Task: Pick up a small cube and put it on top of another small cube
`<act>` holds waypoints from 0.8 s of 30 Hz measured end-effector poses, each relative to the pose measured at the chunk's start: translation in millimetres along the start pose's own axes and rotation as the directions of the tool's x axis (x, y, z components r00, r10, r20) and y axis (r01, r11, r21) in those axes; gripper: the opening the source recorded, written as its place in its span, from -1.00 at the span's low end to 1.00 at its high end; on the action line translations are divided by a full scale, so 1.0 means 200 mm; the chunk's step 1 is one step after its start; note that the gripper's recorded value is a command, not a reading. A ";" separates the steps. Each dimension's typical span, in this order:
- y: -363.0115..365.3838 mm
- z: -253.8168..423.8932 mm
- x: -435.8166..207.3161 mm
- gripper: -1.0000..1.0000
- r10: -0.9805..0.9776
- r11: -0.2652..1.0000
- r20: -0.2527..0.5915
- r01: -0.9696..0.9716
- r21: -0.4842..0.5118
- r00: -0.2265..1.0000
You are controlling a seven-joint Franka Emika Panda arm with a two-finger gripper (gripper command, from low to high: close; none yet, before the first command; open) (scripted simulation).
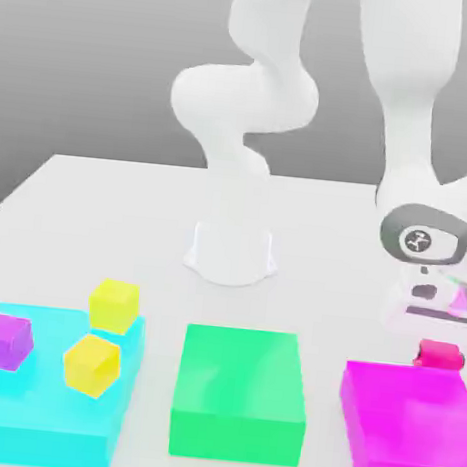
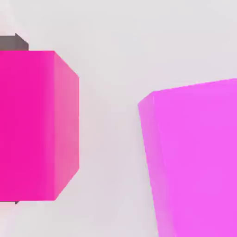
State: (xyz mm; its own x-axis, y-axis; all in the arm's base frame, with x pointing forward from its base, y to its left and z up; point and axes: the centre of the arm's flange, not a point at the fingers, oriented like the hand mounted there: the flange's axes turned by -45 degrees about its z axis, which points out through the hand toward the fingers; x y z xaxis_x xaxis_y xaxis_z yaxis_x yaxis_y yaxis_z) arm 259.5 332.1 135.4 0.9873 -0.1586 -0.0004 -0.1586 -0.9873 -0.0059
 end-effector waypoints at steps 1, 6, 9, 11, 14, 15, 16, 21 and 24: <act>0.00 0.01 0.00 -1.00 -0.001 1.000 0.000 0.001 -0.002 1.000; -0.01 -0.13 0.01 -1.00 0.003 1.000 0.000 -0.003 0.007 1.000; -0.01 -0.24 0.01 -1.00 0.002 1.000 -0.001 -0.002 0.005 1.000; 0.00 -0.29 0.00 -1.00 0.000 1.000 -0.001 0.000 0.000 1.000; 0.14 -0.34 0.26 -1.00 0.122 0.992 -0.013 -0.122 -0.020 0.992; 0.21 -0.36 0.36 -1.00 0.175 0.984 -0.017 -0.176 -0.026 0.984; 0.29 -0.38 0.47 -1.00 0.230 0.972 -0.021 -0.231 -0.032 0.973; 0.84 -0.47 0.95 -1.00 0.515 0.855 -0.036 -0.517 -0.051 0.856; 1.26 -0.54 1.14 -1.00 0.672 0.737 -0.040 -0.674 -0.054 0.739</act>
State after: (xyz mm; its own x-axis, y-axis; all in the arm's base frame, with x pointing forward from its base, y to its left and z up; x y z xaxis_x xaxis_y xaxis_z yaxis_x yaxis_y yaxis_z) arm 445.4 47.0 242.7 0.6230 -0.7814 0.0356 -0.7820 -0.6213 0.0496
